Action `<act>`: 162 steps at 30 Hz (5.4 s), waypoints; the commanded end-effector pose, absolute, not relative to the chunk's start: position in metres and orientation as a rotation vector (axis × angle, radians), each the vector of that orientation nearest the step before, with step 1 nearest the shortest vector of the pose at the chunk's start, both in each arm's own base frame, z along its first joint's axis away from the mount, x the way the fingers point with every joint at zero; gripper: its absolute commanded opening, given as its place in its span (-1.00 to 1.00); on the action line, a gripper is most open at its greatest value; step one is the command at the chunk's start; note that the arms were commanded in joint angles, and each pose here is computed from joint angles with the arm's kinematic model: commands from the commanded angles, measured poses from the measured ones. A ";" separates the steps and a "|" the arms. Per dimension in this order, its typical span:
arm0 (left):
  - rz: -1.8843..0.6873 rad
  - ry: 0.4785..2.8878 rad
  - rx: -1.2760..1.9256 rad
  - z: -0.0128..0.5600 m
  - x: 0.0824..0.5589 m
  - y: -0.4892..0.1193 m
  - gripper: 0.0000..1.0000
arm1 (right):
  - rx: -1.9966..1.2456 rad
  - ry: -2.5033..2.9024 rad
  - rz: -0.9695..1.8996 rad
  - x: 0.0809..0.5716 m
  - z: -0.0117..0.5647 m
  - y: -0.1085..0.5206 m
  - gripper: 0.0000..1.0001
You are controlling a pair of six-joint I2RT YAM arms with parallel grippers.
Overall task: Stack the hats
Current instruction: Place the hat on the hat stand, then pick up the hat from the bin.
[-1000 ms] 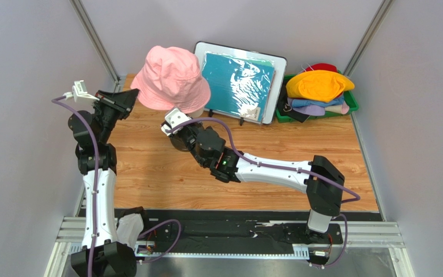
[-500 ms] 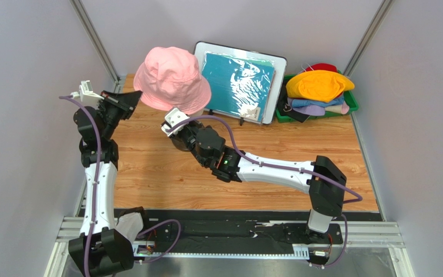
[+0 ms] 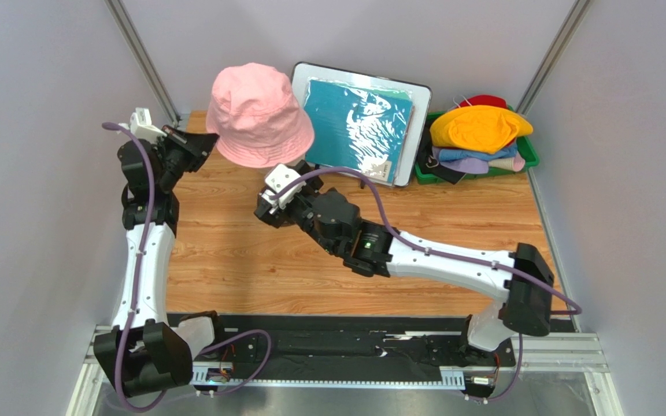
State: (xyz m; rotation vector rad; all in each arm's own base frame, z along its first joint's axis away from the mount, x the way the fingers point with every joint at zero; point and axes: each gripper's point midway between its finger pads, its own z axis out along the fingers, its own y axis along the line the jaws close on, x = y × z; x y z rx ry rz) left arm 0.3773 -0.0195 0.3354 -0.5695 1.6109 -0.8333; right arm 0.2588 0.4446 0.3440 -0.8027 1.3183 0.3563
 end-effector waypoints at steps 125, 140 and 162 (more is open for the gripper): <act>-0.149 1.942 -0.129 0.295 0.285 -0.008 0.87 | 0.435 1.982 0.061 0.393 0.293 -0.013 0.93; -0.142 2.018 0.010 0.277 0.282 -0.035 0.78 | 0.820 1.896 0.075 0.493 0.235 -0.083 0.69; -0.144 2.040 0.017 0.272 0.284 -0.037 0.78 | 0.971 1.864 0.002 0.546 0.183 -0.105 0.42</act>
